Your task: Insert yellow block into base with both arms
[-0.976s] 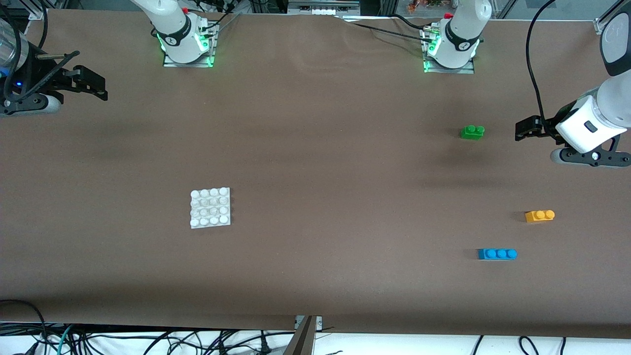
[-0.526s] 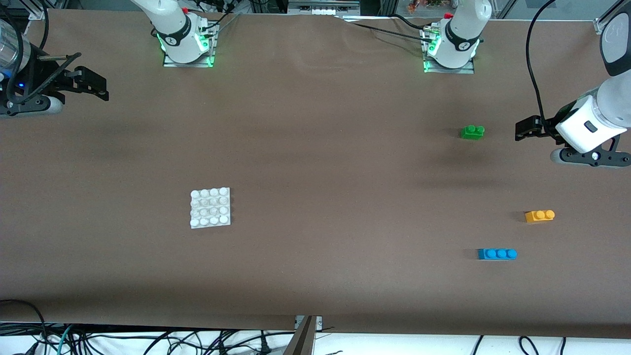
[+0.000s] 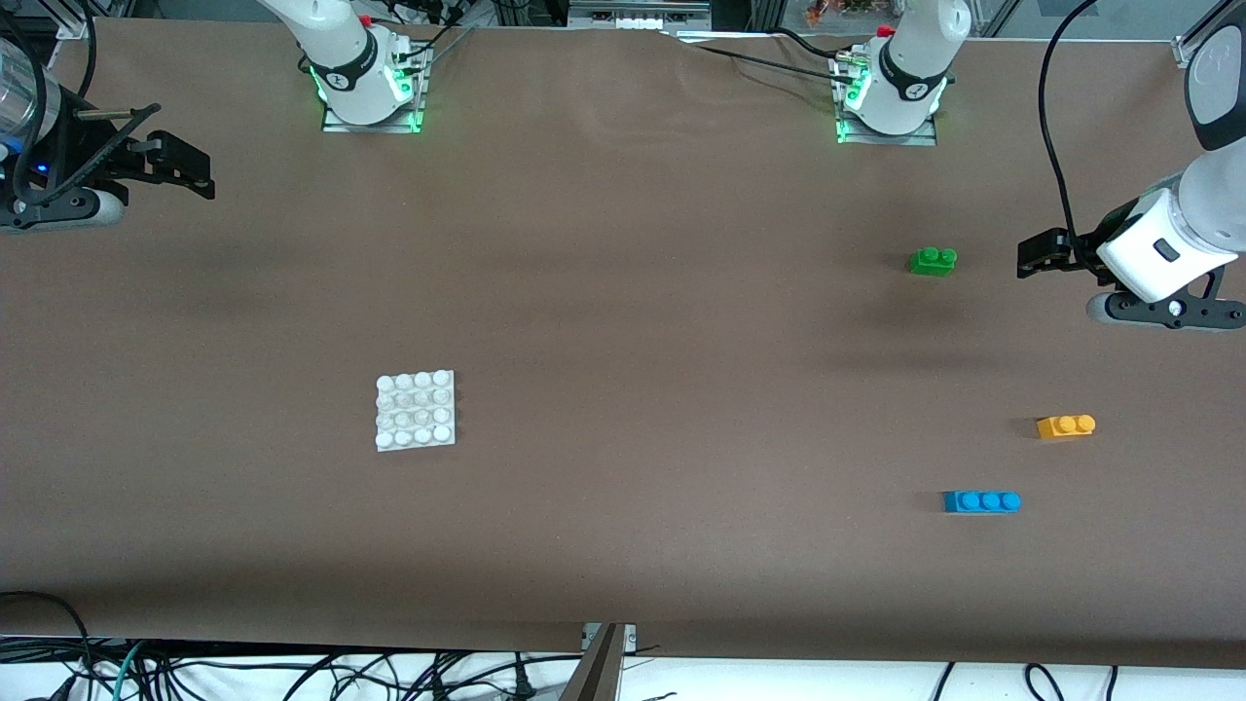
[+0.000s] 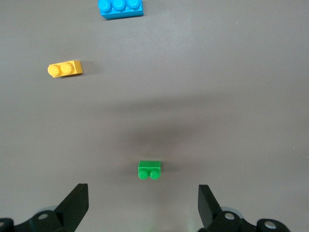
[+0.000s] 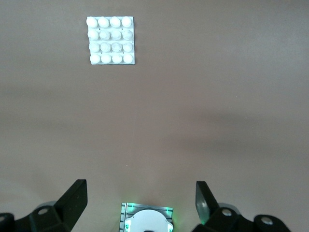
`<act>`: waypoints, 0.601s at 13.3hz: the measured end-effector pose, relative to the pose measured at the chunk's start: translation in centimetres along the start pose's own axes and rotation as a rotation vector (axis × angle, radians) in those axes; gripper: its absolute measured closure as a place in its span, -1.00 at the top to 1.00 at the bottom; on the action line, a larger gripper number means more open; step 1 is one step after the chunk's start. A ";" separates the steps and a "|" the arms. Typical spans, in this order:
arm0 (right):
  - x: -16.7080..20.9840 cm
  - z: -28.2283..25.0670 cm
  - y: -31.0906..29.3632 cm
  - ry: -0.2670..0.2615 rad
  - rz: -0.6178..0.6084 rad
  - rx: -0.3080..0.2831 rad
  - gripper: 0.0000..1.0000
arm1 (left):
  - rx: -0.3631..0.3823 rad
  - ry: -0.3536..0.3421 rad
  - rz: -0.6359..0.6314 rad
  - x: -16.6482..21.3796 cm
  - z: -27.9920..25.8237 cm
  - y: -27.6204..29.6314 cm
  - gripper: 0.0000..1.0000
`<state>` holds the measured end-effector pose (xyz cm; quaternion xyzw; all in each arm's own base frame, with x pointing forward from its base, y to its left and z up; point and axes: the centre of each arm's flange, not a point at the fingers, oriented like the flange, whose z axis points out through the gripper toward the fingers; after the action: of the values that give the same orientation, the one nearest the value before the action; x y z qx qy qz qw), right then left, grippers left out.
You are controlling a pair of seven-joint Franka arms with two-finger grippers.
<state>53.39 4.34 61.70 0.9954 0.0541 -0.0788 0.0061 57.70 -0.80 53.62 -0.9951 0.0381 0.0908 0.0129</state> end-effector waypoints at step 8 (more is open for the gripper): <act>0.0 0.5 0.0 -0.010 0.000 0.000 0.99 | 0.000 0.000 0.000 0.0 0.0 0.0 1.00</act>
<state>53.36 4.34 61.21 0.9950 0.0541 -0.0840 0.0063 57.70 -0.80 53.62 -0.9951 0.0381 0.0908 0.0129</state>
